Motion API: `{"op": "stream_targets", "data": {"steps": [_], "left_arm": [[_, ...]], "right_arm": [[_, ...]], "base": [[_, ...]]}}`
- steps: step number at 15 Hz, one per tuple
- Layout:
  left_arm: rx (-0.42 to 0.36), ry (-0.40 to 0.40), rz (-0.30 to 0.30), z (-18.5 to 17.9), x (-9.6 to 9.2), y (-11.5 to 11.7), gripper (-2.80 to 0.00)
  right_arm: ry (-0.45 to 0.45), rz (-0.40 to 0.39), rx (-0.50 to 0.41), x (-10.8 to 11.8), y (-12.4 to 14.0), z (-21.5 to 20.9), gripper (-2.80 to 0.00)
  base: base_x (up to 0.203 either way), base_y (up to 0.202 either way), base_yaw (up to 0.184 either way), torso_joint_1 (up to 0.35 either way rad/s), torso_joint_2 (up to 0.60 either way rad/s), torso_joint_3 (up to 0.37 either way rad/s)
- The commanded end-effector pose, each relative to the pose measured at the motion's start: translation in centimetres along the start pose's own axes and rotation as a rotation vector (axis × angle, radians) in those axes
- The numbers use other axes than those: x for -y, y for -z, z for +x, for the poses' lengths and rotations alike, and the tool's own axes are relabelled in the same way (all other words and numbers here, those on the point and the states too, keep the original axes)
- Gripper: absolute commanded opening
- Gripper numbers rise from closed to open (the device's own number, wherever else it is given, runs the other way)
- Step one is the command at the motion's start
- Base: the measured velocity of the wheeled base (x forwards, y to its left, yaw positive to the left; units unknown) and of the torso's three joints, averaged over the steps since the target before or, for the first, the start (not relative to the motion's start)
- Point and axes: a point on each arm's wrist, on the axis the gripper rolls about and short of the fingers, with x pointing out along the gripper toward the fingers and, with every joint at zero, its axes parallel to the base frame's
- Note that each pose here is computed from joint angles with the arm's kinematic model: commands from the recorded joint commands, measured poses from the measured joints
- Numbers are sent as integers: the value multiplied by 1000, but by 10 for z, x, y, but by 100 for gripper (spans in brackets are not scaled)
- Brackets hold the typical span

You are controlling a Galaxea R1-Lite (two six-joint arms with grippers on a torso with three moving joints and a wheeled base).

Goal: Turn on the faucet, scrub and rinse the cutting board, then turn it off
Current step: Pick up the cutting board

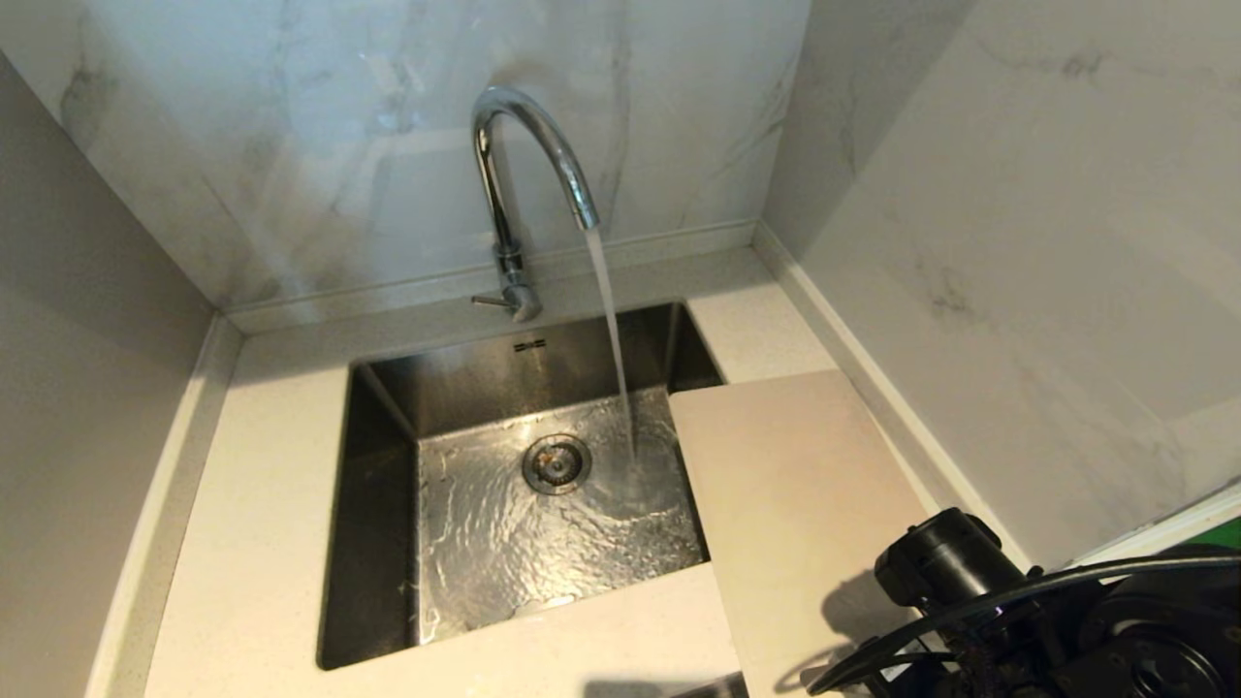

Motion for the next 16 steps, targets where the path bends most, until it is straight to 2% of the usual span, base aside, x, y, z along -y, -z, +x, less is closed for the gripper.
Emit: {"op": "stream_targets", "data": {"steps": [1,6,16], "left_arm": [[1,1,0,0,0,0,-280],[0,-1,0,0,0,0,-280],[1,0,0,0,0,0,-280]], "right_arm": [[29,8,-3,-2,0,7,0],[21,25,44,-9,-5,17,0],[45,37,38,-15,-8,33,0]], "base": [[0,0,0,0,0,0],[0,0,0,0,0,0],[0,0,0,0,0,0]]}}
